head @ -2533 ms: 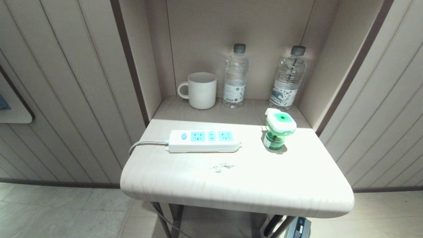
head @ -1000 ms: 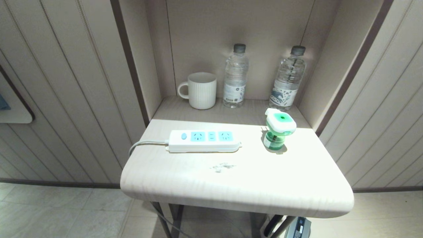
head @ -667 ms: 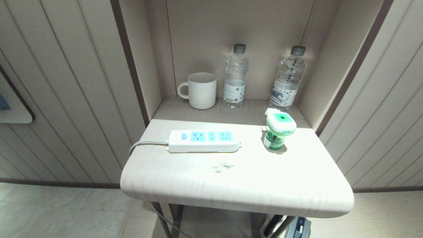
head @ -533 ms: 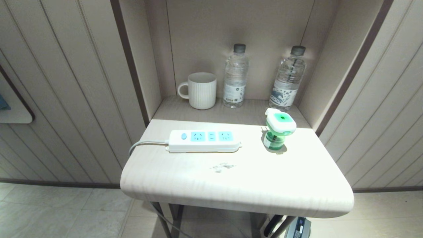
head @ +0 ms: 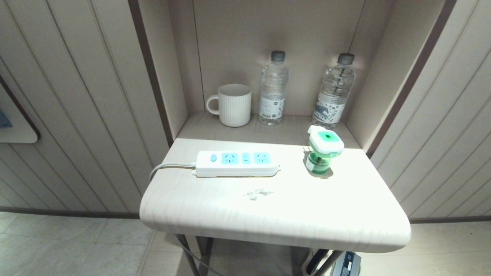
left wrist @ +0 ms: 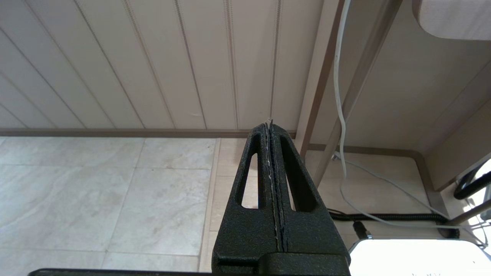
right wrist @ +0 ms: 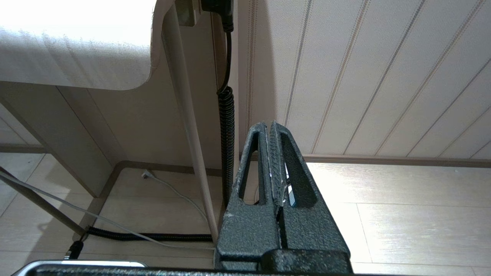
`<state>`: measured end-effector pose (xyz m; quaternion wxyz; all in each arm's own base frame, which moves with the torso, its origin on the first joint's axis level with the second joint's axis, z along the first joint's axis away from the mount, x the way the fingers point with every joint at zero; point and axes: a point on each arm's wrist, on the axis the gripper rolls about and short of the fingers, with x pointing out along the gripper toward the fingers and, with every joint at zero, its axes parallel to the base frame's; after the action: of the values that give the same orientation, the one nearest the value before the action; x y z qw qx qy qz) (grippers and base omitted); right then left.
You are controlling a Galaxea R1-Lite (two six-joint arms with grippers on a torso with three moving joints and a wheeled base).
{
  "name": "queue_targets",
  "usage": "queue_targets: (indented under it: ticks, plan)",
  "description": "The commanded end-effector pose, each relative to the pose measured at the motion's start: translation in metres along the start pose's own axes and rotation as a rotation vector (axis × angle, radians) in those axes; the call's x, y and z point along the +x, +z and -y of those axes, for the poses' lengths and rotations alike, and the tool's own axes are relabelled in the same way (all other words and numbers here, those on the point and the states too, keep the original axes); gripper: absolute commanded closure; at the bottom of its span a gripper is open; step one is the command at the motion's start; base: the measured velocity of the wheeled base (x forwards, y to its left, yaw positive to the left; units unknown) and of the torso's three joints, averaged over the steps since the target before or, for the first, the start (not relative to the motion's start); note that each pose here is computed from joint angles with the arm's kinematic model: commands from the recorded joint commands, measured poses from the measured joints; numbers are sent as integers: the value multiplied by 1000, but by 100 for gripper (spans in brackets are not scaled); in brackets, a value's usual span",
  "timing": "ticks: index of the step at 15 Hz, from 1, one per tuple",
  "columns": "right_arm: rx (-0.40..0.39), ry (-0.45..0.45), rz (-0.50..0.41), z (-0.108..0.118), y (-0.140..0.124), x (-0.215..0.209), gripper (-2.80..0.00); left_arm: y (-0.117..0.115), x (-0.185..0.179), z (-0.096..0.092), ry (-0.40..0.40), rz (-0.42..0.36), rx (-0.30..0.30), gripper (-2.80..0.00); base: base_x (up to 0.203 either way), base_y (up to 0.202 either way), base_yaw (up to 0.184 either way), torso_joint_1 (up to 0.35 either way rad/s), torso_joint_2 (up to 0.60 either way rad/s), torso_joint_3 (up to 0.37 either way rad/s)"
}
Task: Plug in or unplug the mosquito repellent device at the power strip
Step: Pick up the mosquito repellent liquid
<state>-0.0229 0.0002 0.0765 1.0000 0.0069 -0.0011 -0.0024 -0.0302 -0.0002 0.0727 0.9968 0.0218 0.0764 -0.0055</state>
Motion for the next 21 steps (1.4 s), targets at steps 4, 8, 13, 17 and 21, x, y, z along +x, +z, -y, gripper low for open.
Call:
queue_targets:
  ticks: [4, 8, 13, 17, 21]
  plan:
    - [-30, 5, -13, 0, 2, -1, 0, 0, 0, 0, 0, -2, 0, 0, 0, 0, 0, 0, 0, 0]
    - [-44, 63, 72, -3, 82, -20, 0, 0, 0, 0, 0, -2, 0, 0, 0, 0, 0, 0, 0, 0]
    - [8, 200, 27, -7, 191, 13, 0, 0, 0, 0, 0, -2, 0, 0, 0, 0, 0, 0, 0, 0]
    - [32, 304, -65, -11, 239, 63, 0, 0, 0, 0, 0, -2, 0, 0, 0, 0, 0, 0, 0, 0]
    - [125, 557, -342, -28, 261, 83, 0, 0, 0, 0, 0, -2, 1, 0, 0, 0, 0, 0, 0, 0]
